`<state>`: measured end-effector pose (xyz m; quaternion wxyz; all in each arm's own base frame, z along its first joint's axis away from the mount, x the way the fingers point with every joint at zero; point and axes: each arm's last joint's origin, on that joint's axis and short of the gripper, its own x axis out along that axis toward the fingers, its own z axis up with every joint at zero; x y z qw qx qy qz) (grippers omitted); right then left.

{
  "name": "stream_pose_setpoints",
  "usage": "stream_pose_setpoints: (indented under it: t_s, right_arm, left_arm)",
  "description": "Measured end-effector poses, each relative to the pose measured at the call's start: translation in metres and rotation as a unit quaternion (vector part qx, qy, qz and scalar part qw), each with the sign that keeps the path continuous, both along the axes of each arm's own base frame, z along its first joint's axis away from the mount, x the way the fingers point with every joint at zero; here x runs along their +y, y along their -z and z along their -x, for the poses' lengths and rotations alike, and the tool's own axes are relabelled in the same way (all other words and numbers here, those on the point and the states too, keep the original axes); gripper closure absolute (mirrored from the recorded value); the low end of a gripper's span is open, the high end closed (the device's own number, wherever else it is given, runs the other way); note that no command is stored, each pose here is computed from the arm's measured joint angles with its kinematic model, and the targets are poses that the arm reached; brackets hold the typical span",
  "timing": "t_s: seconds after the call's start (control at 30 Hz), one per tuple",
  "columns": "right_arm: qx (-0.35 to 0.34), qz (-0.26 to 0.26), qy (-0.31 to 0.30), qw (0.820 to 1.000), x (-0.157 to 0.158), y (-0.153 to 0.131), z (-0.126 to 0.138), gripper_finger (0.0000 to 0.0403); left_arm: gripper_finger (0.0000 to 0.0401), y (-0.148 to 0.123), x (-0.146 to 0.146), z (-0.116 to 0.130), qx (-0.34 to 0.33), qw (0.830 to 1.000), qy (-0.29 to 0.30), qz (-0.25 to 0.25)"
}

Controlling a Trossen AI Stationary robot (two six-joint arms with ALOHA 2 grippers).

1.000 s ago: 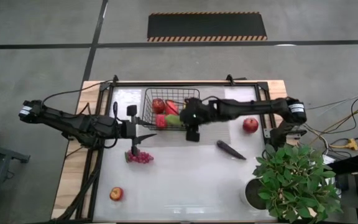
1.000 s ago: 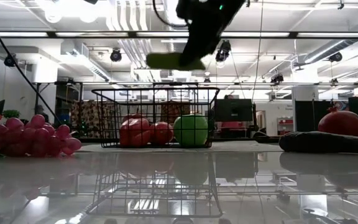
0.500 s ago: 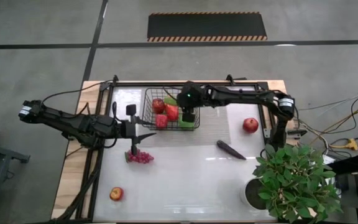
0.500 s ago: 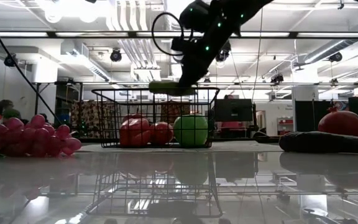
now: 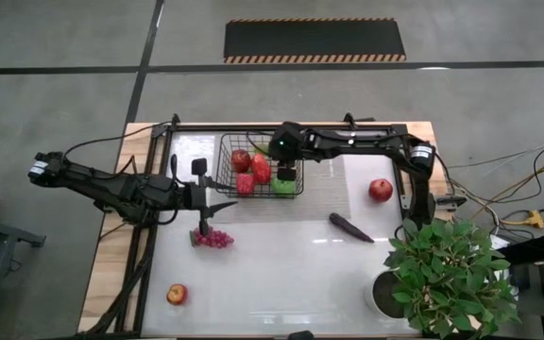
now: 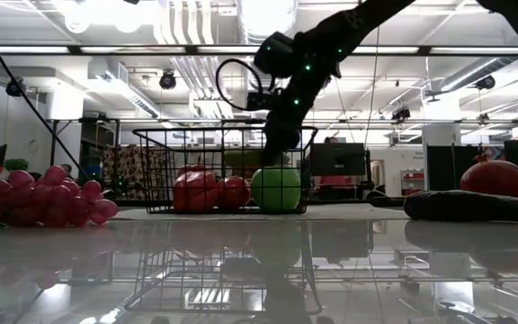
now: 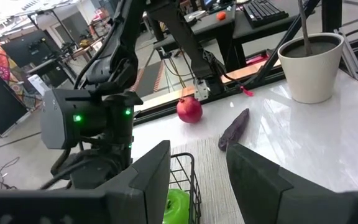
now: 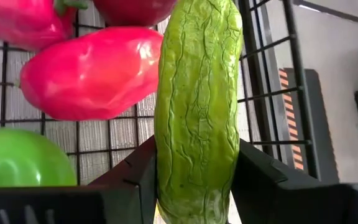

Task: Build produce basket
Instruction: Put the cucumber into the wire basket, then put the eggplant into the wire basket

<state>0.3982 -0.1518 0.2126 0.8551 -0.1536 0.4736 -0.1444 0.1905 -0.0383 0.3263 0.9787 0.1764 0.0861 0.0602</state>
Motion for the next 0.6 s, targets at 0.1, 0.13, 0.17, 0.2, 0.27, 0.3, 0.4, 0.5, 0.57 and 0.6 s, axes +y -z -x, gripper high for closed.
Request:
stream_pose_setpoints:
  t_s: [0.1, 0.13, 0.17, 0.2, 0.27, 0.3, 0.4, 0.5, 0.57, 0.6]
  right_arm:
    - [0.006, 0.004, -0.007, 1.0, -0.0001, 0.002, -0.0006, 0.0252]
    - [0.007, 0.004, -0.009, 1.0, -0.0001, 0.0024, -0.0007, 0.0248]
    - [0.007, 0.005, -0.009, 1.0, -0.0001, 0.0024, -0.0007, 0.0244]
    - [0.007, 0.005, -0.009, 1.0, -0.0001, 0.0023, -0.0007, 0.0238]
    - [0.005, 0.003, -0.007, 1.0, -0.0001, 0.0023, -0.0008, 0.0227]
    - [0.004, 0.002, -0.005, 1.0, -0.0001, 0.0023, -0.0007, 0.0221]
    - [0.001, -0.002, 0.002, 1.0, -0.0006, 0.0023, -0.0006, 0.0203]
    - [0.001, 0.0, 0.01, 1.0, -0.0007, 0.0021, -0.0004, 0.0191]
    - [0.001, 0.002, 0.011, 1.0, -0.0008, 0.0021, -0.0004, 0.0188]
    - [0.001, 0.002, 0.011, 1.0, -0.0008, 0.0021, -0.0004, 0.0187]
  left_arm:
    - [0.0261, 0.0, 0.0, 0.0, 0.0, 1.0, 0.0, 0.0]
    - [0.0261, 0.0, 0.0, 0.0, 0.0, 1.0, 0.0, 0.0]
    - [0.0261, 0.0001, 0.0, 0.0, 0.0, 1.0, 0.0, 0.0]
    - [0.0261, 0.0003, 0.0, 0.0, 0.0, 1.0, 0.0, 0.0]
    - [0.0261, 0.0013, 0.0, -0.0001, 0.002, 1.0, 0.0, 0.0]
    - [0.0261, 0.0015, 0.0, -0.0001, 0.002, 1.0, 0.0, 0.0]
    - [0.0261, 0.002, 0.0, -0.0001, 0.003, 1.0, 0.0, 0.0]
    - [0.0261, 0.0021, 0.0, -0.0001, 0.003, 1.0, 0.0, 0.0]
    - [0.0261, 0.0021, 0.0, -0.0001, 0.003, 1.0, 0.0, 0.0]
    - [0.0261, 0.0021, 0.0, -0.0001, 0.003, 1.0, 0.0, 0.0]
